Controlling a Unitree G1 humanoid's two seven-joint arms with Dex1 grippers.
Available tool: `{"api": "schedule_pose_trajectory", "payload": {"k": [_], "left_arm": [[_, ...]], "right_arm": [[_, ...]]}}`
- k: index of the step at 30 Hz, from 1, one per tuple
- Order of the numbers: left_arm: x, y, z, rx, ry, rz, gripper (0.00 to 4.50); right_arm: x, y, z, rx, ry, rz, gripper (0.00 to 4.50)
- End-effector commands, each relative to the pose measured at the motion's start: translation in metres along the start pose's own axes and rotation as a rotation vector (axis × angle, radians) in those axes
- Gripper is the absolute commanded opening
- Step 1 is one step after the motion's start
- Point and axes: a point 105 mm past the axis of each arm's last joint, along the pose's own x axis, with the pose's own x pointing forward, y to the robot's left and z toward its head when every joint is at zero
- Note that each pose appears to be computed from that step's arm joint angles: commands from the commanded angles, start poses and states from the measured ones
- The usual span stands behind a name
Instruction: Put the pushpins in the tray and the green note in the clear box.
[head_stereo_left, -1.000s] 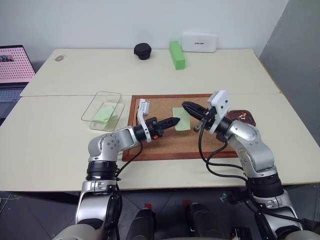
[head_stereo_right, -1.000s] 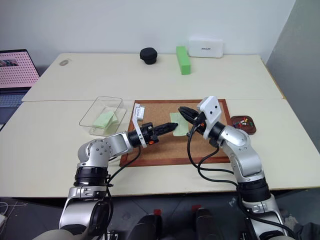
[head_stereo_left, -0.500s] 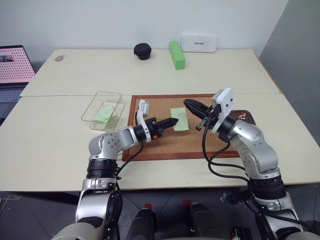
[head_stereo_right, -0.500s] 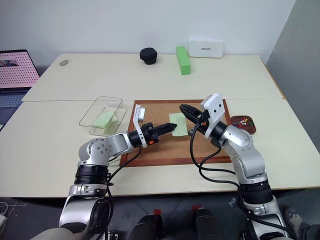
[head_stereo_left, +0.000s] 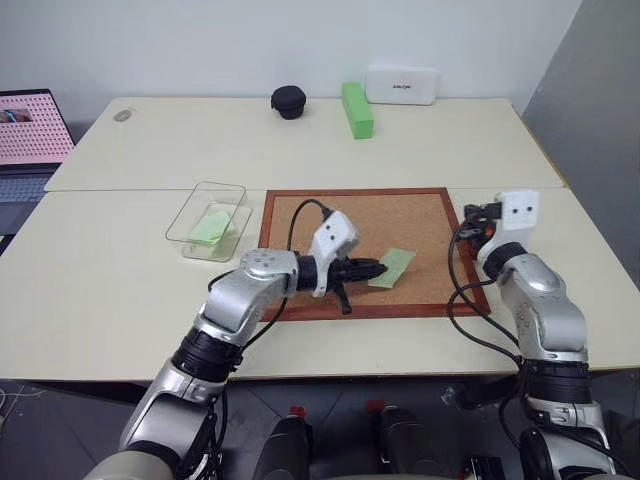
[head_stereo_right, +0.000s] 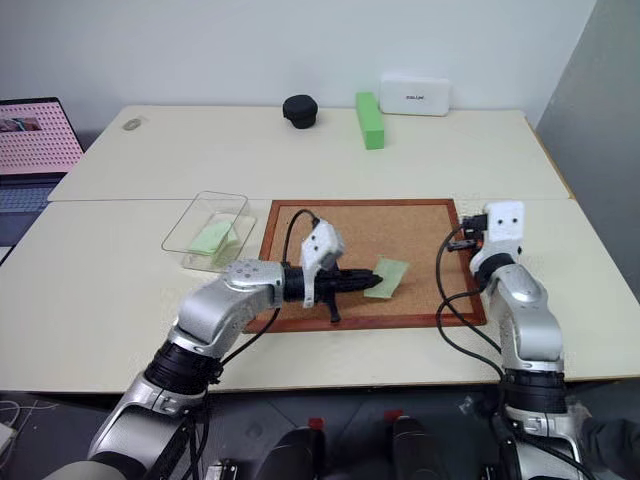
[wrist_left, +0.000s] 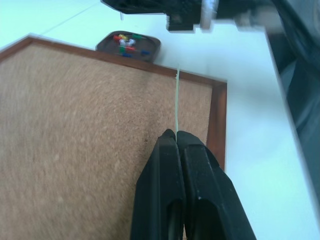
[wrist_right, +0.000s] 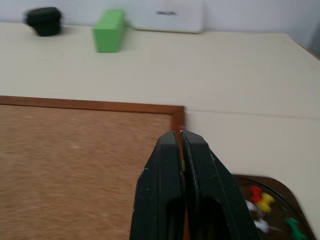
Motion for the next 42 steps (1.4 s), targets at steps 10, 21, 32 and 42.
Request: {"api": "schedule_pose_trajectory", "payload": {"k": [10, 21, 32, 42], "left_arm": [[0.012, 0.012, 0.014, 0.159, -0.067, 0.050, 0.00], [0.010, 0.008, 0.009, 0.140, -0.052, 0.041, 0.00], [0.008, 0.017, 0.008, 0.095, -0.053, 0.071, 0.00], [-0.029, 0.093, -0.001, -0.036, -0.034, 0.569, 0.00]], "right_arm": [[0.003, -0.040, -0.002, 0.079, 0.062, -0.090, 0.67], [0.009, -0.042, 0.001, 0.089, 0.065, -0.066, 2.95], [-0.009, 0.005, 0.005, -0.101, 0.025, 0.248, 4.40], [-0.061, 0.083, 0.040, -0.093, -0.171, 0.659, 4.40]]}}
